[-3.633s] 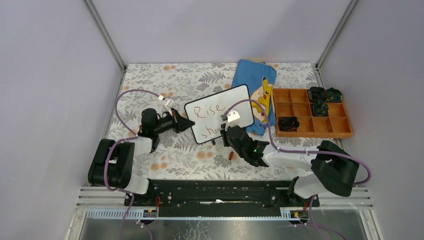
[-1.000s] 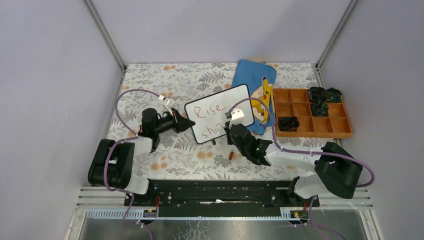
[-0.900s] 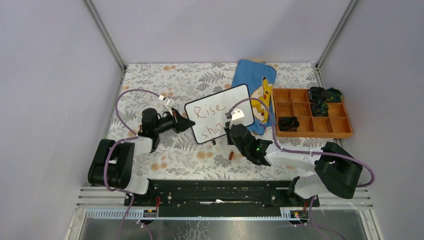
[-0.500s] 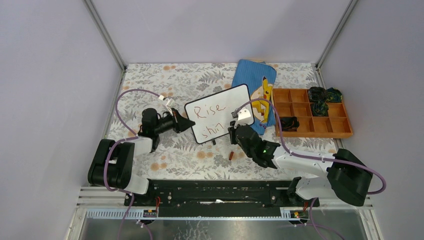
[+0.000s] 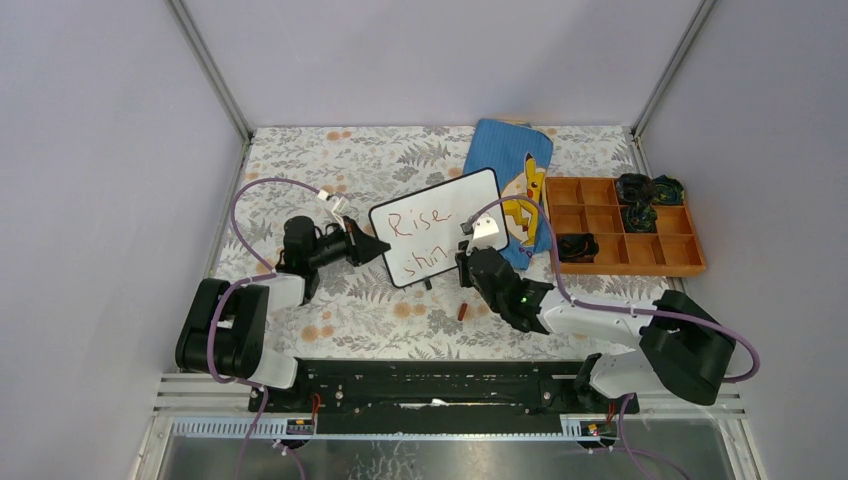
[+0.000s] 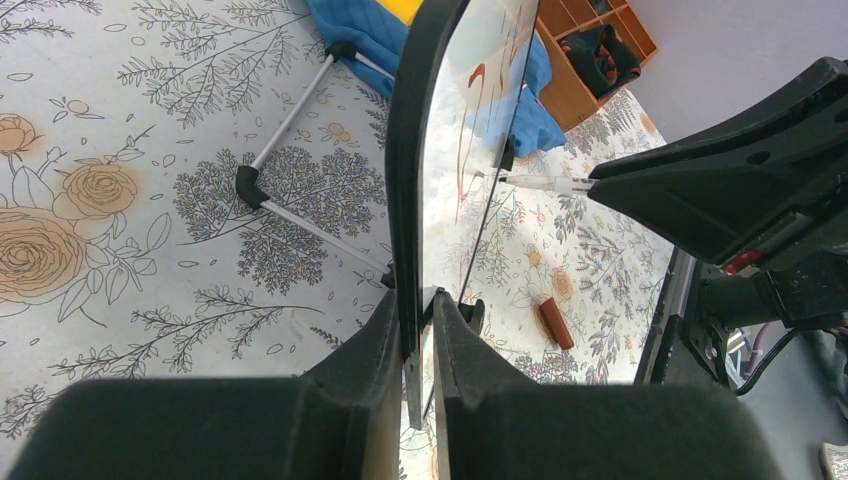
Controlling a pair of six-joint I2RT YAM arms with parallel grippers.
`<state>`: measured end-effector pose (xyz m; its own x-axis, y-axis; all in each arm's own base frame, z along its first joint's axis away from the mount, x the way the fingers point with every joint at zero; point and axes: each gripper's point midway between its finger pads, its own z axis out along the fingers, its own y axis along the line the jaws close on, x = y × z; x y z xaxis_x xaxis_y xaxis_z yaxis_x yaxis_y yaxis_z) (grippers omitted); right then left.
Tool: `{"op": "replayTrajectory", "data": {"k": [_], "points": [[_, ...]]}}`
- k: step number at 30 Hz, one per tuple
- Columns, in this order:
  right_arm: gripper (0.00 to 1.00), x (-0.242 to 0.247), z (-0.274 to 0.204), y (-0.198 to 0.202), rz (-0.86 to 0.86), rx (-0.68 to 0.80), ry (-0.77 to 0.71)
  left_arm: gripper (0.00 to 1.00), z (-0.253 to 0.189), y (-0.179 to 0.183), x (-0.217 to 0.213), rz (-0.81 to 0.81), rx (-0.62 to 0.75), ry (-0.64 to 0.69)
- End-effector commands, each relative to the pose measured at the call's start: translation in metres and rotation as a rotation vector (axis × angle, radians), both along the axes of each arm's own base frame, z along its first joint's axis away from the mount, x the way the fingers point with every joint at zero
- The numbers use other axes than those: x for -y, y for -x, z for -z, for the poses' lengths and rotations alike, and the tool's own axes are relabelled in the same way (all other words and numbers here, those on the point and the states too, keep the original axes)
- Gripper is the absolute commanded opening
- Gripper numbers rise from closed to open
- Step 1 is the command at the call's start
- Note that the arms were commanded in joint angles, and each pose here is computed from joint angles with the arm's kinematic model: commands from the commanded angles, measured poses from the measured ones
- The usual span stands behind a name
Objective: Write a sentence on the whiteboard
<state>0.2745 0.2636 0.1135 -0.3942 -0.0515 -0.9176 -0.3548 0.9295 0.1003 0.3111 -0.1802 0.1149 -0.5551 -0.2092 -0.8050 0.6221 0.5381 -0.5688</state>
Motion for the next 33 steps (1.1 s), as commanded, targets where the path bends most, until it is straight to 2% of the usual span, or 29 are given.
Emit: {"op": "replayTrajectory", "data": {"k": [1,14,33], "points": [[0.0,-0.011,-0.024,-0.015,0.016,0.039,-0.083,0.0,0.033,0.012,0.001,0.006,-0.093,-0.073],[0.0,-0.002,-0.015,-0.023,0.05,0.02,-0.064,0.0,0.033,0.012,0.001,0.007,-0.094,-0.074],[0.0,0.014,-0.026,-0.033,0.121,0.049,-0.047,0.0,0.033,0.013,0.002,0.011,-0.091,-0.077]]}}
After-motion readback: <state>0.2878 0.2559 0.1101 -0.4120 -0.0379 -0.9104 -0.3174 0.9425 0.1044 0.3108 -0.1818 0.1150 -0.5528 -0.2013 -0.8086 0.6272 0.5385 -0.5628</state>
